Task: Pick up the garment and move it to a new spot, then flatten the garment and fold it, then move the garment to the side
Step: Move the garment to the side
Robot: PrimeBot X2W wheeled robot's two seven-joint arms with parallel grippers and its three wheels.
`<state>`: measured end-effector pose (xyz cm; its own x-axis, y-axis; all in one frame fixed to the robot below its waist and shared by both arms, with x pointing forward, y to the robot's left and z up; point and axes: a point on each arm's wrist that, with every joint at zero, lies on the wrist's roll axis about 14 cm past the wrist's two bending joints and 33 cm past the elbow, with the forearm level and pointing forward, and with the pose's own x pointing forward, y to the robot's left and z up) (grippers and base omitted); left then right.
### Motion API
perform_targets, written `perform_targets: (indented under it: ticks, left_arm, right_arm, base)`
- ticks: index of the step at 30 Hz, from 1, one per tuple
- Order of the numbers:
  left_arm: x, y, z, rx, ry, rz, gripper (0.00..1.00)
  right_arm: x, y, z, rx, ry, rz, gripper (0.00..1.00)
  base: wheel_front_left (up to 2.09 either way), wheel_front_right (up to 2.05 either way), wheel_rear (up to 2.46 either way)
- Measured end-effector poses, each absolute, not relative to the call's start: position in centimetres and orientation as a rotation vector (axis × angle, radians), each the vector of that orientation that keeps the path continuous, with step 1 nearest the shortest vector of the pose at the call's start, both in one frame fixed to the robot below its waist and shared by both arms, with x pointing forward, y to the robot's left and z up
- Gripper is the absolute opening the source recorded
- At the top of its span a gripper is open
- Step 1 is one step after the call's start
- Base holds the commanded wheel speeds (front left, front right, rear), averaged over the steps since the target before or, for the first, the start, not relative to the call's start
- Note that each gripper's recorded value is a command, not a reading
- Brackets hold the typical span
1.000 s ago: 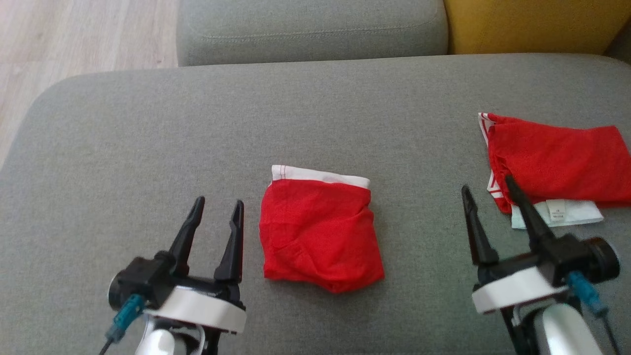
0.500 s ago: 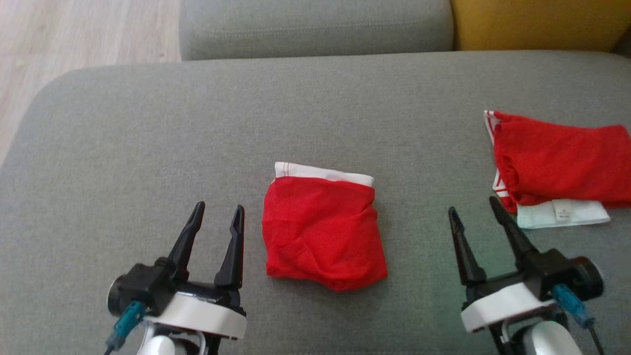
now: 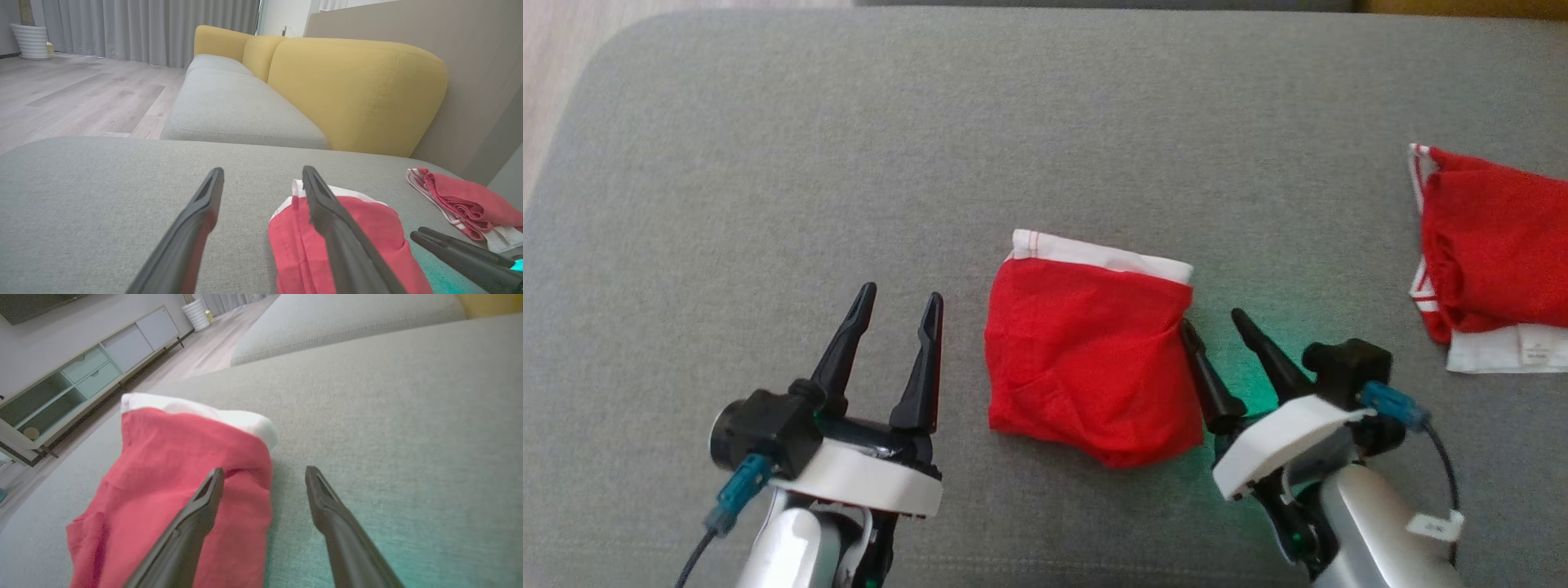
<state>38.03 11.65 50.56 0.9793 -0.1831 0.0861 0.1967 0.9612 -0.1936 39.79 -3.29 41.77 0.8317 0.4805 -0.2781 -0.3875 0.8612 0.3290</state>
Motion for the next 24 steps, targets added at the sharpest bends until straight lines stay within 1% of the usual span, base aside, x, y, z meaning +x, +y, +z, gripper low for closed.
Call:
perform_targets:
  ticks: [7, 11, 12, 13, 18, 21, 24]
  left_arm:
    - [38.3, 12.5, 50.0, -0.196, -0.052, -0.172, 1.0]
    - [38.4, 12.6, 49.9, -0.194, -0.051, -0.167, 1.0]
    - [38.5, 12.6, 49.9, -0.193, -0.051, -0.168, 1.0]
    - [38.5, 12.6, 49.9, -0.193, -0.051, -0.168, 1.0]
    - [38.9, 12.2, 50.1, -0.196, -0.058, -0.183, 1.0]
    - [39.1, 11.6, 50.3, -0.2, -0.063, -0.2, 1.0]
    - [39.4, 10.9, 50.5, -0.204, -0.071, -0.222, 1.0]
  right_arm:
    - [39.0, -0.6, 37.9, 0.247, 0.515, 0.547, 1.0]
    - [38.9, 0.4, 37.3, 0.253, 0.547, 0.576, 1.0]
    - [39.0, 0.6, 37.3, 0.245, 0.544, 0.585, 0.75]
    - [39.0, 0.6, 37.3, 0.245, 0.544, 0.585, 0.0]
    - [39.3, 0.9, 37.3, 0.125, 0.51, 0.633, 0.0]
    - [40.0, -0.2, 37.6, 0.003, 0.444, 0.631, 0.0]
    - [41.5, -2.2, 38.8, -0.109, 0.353, 0.601, 0.0]
  base:
    - [0.0, 0.0, 0.0]
    - [0.0, 0.0, 0.0]
    - [0.0, 0.0, 0.0]
    - [0.0, 0.0, 0.0]
    - [0.0, 0.0, 0.0]
    - [0.0, 0.0, 0.0]
    - [0.0, 0.0, 0.0]
